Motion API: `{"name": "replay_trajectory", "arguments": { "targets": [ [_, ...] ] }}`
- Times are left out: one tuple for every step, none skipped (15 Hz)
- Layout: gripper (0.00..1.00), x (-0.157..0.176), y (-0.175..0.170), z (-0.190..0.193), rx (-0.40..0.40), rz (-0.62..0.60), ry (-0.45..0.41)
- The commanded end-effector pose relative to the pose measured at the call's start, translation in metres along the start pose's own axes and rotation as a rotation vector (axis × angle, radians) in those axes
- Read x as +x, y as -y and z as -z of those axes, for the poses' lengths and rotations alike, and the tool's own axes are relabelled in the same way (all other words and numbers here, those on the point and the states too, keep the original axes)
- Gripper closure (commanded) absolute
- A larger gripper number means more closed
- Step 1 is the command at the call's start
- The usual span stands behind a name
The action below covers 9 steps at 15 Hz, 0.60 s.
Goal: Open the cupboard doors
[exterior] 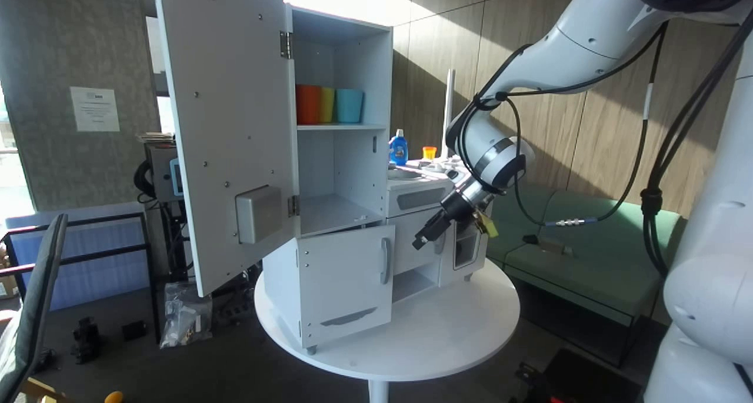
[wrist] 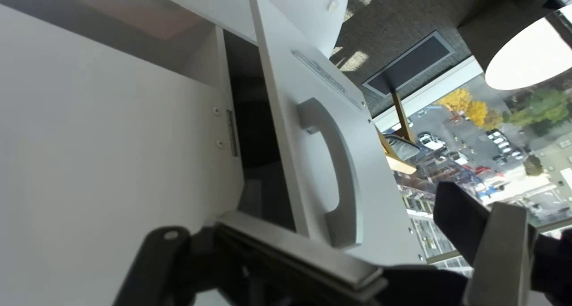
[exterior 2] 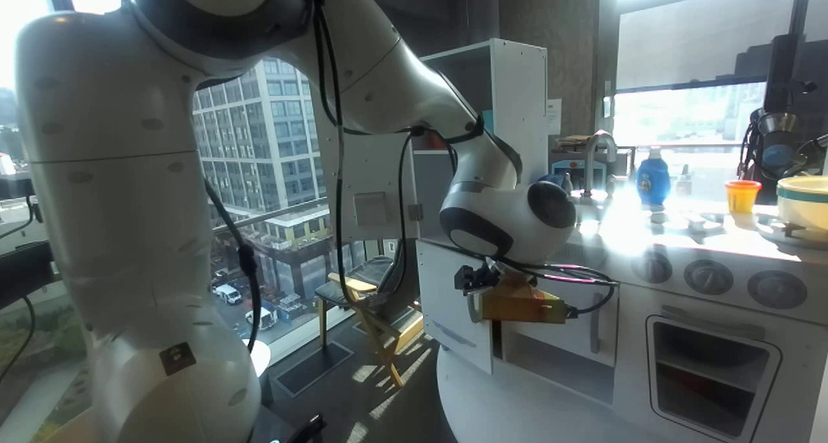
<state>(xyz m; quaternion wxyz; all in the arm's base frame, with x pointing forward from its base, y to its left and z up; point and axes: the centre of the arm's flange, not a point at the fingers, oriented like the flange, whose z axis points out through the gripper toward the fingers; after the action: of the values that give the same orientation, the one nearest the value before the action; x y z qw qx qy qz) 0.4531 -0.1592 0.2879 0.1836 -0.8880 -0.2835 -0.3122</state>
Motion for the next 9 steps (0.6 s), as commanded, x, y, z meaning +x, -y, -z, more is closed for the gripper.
{"name": "replay_trajectory", "arguments": {
  "targets": [
    [0.00,0.049,-0.016,0.038,-0.157,-0.073,-0.094],
    [0.00,0.063,-0.022,0.041,-0.197,-0.108,-0.114],
    [0.00,0.073,-0.027,0.045,-0.241,-0.139,-0.130],
    [0.00,0.080,-0.030,0.045,-0.290,-0.170,-0.133],
    [0.00,0.084,-0.032,0.047,-0.342,-0.194,-0.129],
    [0.00,0.080,-0.030,0.043,-0.377,-0.217,-0.101],
    [0.00,0.075,-0.028,0.040,-0.410,-0.231,-0.073],
    [0.00,0.073,-0.024,0.039,-0.440,-0.247,-0.044],
    [0.00,0.073,-0.018,0.041,-0.469,-0.265,-0.022]
  ]
}}
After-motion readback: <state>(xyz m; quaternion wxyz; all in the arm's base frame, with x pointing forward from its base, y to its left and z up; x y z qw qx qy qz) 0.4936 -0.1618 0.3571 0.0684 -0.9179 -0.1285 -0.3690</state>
